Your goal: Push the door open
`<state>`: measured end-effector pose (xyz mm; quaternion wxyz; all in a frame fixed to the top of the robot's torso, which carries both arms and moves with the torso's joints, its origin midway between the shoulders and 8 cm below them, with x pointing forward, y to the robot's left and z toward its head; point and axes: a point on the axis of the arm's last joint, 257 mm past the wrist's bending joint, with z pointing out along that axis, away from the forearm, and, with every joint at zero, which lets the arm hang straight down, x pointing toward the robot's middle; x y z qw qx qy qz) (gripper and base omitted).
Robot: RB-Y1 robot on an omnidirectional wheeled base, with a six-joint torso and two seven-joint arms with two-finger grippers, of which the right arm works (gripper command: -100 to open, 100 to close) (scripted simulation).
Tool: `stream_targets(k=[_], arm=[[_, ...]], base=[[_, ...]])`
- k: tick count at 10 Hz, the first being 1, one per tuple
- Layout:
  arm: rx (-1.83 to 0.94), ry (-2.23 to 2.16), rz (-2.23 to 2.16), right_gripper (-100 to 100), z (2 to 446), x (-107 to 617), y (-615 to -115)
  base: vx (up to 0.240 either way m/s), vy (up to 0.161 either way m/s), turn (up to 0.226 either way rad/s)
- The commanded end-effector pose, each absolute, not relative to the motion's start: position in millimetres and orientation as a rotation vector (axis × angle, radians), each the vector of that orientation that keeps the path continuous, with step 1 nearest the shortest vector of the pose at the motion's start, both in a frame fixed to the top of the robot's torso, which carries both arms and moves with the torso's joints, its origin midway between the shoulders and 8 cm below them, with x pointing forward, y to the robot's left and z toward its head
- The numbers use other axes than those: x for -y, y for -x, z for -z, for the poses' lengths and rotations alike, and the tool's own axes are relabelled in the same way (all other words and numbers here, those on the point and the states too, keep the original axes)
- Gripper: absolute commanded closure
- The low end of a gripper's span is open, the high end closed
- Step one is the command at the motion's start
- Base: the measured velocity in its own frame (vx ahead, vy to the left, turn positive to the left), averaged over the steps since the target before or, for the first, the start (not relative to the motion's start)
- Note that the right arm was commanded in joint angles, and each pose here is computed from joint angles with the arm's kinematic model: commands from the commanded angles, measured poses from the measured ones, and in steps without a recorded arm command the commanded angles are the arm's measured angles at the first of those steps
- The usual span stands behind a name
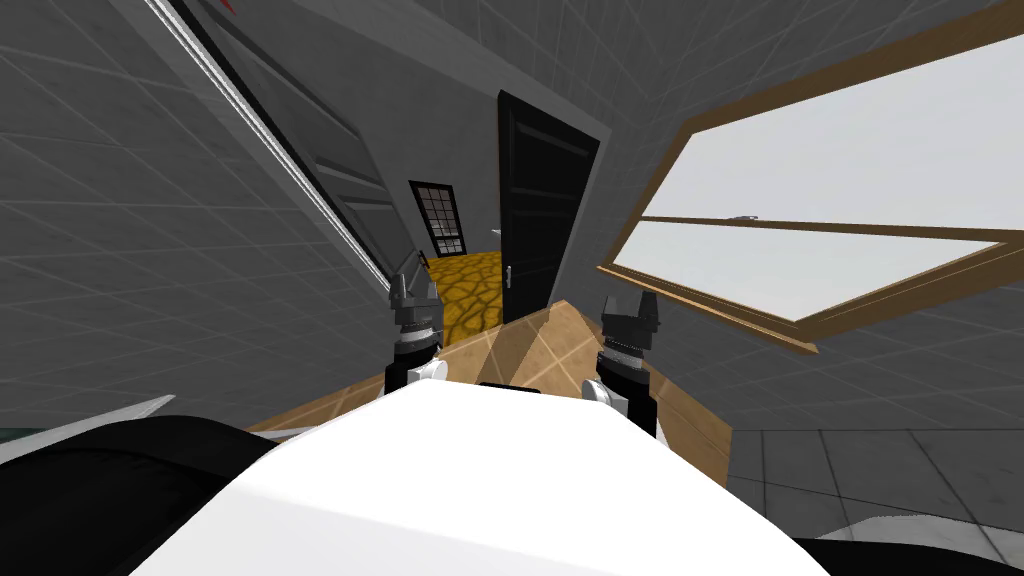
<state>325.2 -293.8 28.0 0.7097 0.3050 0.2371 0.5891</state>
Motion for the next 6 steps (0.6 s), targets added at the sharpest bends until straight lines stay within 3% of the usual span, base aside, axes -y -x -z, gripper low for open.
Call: stream_targets(k=[1,6], arm=[[-0.531,-0.705,-1.364,-100,-18,287,-334],[-0.543,-0.781,-1.507,-100,9,269,-354]], base=[[0.101,-0.002,-0.031],[0.128,0.004,-0.006]])
